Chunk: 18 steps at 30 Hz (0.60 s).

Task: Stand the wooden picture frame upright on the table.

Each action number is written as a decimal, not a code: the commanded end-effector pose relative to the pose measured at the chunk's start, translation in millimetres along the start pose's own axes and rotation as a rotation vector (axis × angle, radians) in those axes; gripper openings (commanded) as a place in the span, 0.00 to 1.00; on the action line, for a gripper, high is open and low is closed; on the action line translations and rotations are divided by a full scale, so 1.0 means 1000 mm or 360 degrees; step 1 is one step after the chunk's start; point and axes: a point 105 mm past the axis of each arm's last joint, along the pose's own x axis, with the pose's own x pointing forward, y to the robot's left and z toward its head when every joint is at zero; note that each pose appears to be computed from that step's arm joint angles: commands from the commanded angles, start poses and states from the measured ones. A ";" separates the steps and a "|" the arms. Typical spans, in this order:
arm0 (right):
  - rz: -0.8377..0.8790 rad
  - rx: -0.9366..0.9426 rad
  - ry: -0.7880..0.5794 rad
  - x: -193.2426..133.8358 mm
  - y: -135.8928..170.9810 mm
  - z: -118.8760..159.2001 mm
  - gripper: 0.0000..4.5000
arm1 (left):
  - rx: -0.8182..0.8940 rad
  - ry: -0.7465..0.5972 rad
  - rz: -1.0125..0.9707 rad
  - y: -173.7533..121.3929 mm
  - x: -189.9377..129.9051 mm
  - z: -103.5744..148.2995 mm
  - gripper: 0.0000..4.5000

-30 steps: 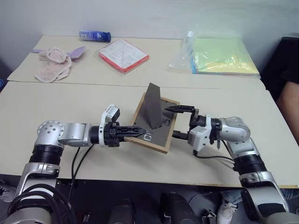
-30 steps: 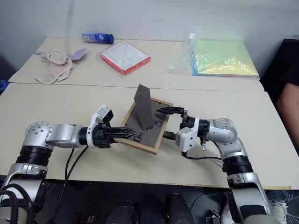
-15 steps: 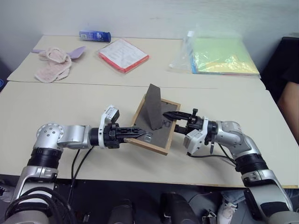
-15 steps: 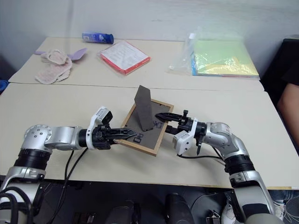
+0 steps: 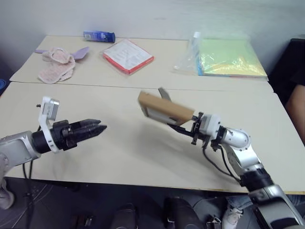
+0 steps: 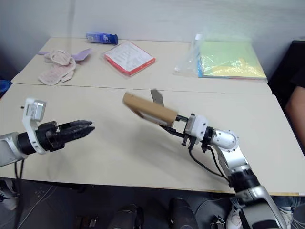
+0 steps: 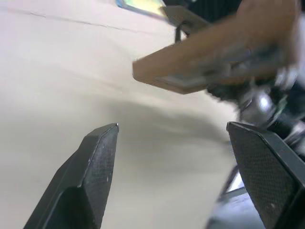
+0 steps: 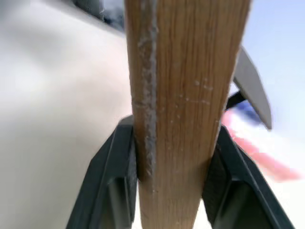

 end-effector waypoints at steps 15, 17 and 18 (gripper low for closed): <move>-0.0051 0.0811 0.0381 -0.008 0.021 -0.069 0.28 | 0.0437 0.0037 -0.0152 -0.001 0.016 -0.017 1.00; -0.0035 0.0798 0.0319 -0.006 0.020 -0.059 0.36 | 0.0453 0.0062 -0.0146 0.000 0.014 -0.019 1.00; -0.0057 0.0776 0.0278 -0.005 0.016 -0.052 0.44 | 0.0468 0.0073 -0.0138 0.000 0.013 -0.021 1.00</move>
